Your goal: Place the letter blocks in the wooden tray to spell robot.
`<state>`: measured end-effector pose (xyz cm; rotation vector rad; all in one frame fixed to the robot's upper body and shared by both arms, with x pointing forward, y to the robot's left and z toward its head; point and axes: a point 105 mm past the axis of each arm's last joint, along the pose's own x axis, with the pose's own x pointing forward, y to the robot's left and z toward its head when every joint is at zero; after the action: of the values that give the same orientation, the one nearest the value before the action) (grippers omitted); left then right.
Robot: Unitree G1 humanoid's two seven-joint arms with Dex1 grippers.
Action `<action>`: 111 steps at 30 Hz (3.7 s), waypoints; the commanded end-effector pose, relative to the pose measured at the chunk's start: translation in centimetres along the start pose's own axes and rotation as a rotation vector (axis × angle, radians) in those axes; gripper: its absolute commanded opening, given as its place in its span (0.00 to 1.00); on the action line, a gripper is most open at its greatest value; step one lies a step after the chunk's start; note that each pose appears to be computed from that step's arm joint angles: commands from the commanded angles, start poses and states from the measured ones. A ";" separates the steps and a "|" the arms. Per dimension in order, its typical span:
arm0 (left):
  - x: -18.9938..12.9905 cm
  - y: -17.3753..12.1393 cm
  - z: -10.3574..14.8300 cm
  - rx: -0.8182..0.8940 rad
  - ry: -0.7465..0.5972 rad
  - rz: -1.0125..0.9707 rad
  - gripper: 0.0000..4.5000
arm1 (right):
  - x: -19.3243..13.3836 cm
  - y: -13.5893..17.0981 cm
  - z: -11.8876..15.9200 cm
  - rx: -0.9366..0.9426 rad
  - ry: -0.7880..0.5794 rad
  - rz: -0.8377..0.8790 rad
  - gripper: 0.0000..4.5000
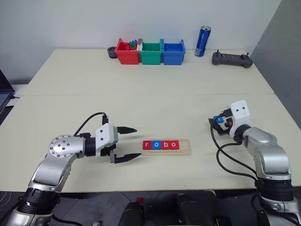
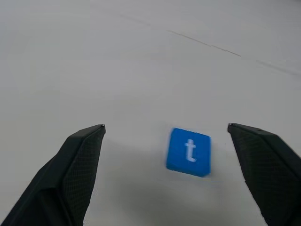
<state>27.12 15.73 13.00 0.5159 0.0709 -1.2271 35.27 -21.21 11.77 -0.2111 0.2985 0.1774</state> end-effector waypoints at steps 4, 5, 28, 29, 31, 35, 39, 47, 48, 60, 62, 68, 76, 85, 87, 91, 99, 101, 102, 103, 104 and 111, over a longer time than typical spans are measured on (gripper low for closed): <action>0.0 0.2 0.9 0.035 -0.031 -0.012 1.00 | 2.0 -2.0 -1.4 0.135 0.031 -0.089 0.99; 0.0 0.1 0.9 0.035 -0.031 -0.014 1.00 | 2.1 -2.0 -1.6 0.137 0.038 -0.088 0.99; -1.4 -0.3 1.1 -0.035 -0.054 -0.031 1.00 | 1.6 -2.0 -3.1 0.195 0.079 -0.093 0.33; -1.4 -0.3 1.1 -0.036 -0.053 -0.030 1.00 | 1.4 -1.8 -3.0 0.195 0.077 -0.089 0.33; -1.3 -0.1 1.2 -0.036 -0.054 -0.030 1.00 | 0.9 -1.3 -3.0 0.193 0.075 -0.075 0.33; -1.1 0.2 1.6 -0.032 -0.058 -0.030 1.00 | -0.6 0.9 -3.1 0.188 0.077 -0.023 0.33; -1.0 0.5 1.5 -0.032 -0.053 -0.028 1.00 | -2.9 3.3 -3.7 0.212 0.098 0.003 0.33; -0.7 0.9 1.6 -0.019 -0.051 -0.051 1.00 | -5.7 6.9 -5.4 0.278 0.155 -0.004 0.33; -0.7 0.9 1.6 -0.017 -0.049 -0.055 1.00 | -5.8 6.9 -5.5 0.289 0.156 -0.018 0.33; -0.4 0.8 1.3 -0.003 -0.047 -0.076 1.00 | -5.9 4.3 -1.9 0.422 -0.021 -0.125 0.99; -0.4 0.7 1.2 -0.003 -0.048 -0.075 1.00 | -5.9 3.6 -0.6 0.393 -0.060 -0.108 0.99; -0.2 0.7 1.1 -0.005 -0.049 -0.074 1.00 | -6.1 4.0 2.4 0.051 -0.108 0.225 0.99; -0.2 0.7 1.1 -0.002 -0.044 -0.075 1.00 | -8.5 4.9 -2.4 -0.311 0.134 0.695 0.99; -0.3 0.4 1.1 -0.004 -0.035 -0.070 1.00 | -6.5 3.0 -1.7 -0.425 0.109 0.743 0.99; -0.3 0.4 1.1 -0.004 -0.034 -0.068 1.00 | -6.2 2.7 -1.5 -0.438 0.110 0.751 0.99; -0.4 0.3 1.0 -0.005 -0.032 -0.065 1.00 | -5.6 2.2 -2.0 -0.452 0.160 0.784 0.99; -0.5 0.2 0.8 -0.007 -0.029 -0.064 1.00 | -4.4 2.1 -2.5 -0.463 0.196 0.847 0.99; -0.5 0.2 0.8 -0.007 -0.028 -0.064 1.00 | -4.4 2.2 -2.5 -0.466 0.198 0.853 0.99; -0.6 0.1 0.7 -0.008 -0.027 -0.063 1.00 | -4.3 2.2 -2.6 -0.467 0.198 0.856 0.95; -0.6 0.1 0.7 -0.010 -0.026 -0.063 1.00 | -4.3 2.3 -2.6 -0.468 0.197 0.859 0.91; -0.7 0.0 0.6 -0.011 -0.024 -0.062 1.00 | -4.3 2.4 -2.6 -0.472 0.197 0.866 0.86; -0.5 0.0 0.7 -0.007 -0.028 -0.059 1.00 | -4.3 2.7 -2.4 -0.482 0.179 0.888 0.32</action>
<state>26.86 15.95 12.69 0.4501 0.1082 -1.2942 29.70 -19.87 9.48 -0.5403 0.5448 1.1104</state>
